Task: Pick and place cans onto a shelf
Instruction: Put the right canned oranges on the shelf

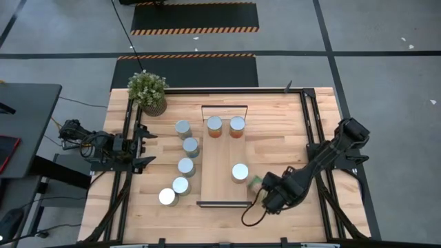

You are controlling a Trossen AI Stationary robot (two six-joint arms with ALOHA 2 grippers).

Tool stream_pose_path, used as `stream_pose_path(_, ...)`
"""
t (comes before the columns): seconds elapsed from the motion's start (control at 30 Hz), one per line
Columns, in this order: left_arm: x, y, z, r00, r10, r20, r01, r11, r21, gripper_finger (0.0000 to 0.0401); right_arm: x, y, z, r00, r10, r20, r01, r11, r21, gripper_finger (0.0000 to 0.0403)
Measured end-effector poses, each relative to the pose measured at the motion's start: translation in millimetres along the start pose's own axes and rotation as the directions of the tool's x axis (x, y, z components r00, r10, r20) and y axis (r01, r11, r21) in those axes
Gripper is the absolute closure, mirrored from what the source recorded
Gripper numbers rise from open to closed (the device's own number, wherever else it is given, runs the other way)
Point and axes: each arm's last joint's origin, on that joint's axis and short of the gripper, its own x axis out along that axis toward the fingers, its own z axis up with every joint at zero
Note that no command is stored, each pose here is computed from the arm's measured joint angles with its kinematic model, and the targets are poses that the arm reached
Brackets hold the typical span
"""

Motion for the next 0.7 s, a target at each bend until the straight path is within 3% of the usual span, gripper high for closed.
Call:
stream_pose_path(0.1, 0, 0, 0, 1.0, 0.0, 0.001, 0.0, 1.0, 0.011, 0.0044, -3, 2, 8, 0.988, 0.004, 0.155, -0.008, 1.0, 0.024, 0.003)
stream_pose_path(0.2, 0, 0, 0, 1.0, 0.0, 0.001, 0.0, 1.0, 0.01, 0.0044, 1, 1, 4, 0.958, -0.046, 0.283, 0.048, 0.999, 0.002, 0.003)
stream_pose_path(0.43, 0, 0, 0, 1.0, 0.0, 0.001, 0.0, 1.0, 0.01, 0.0044, 17, -12, -14, 0.945, -0.123, 0.304, 0.137, 0.99, -0.027, 0.003)
stream_pose_path(0.57, 0, 0, 1, 1.0, 0.002, 0.006, -0.002, 1.0, 0.008, 0.0044, 15, -26, -22, 0.942, -0.052, 0.333, 0.064, 0.998, -0.025, 0.003)
stream_pose_path(0.7, 0, 0, 1, 1.0, 0.001, 0.006, -0.001, 1.0, 0.008, 0.0044, 12, -34, -30, 0.874, 0.085, 0.479, -0.062, 0.996, -0.063, 0.003)
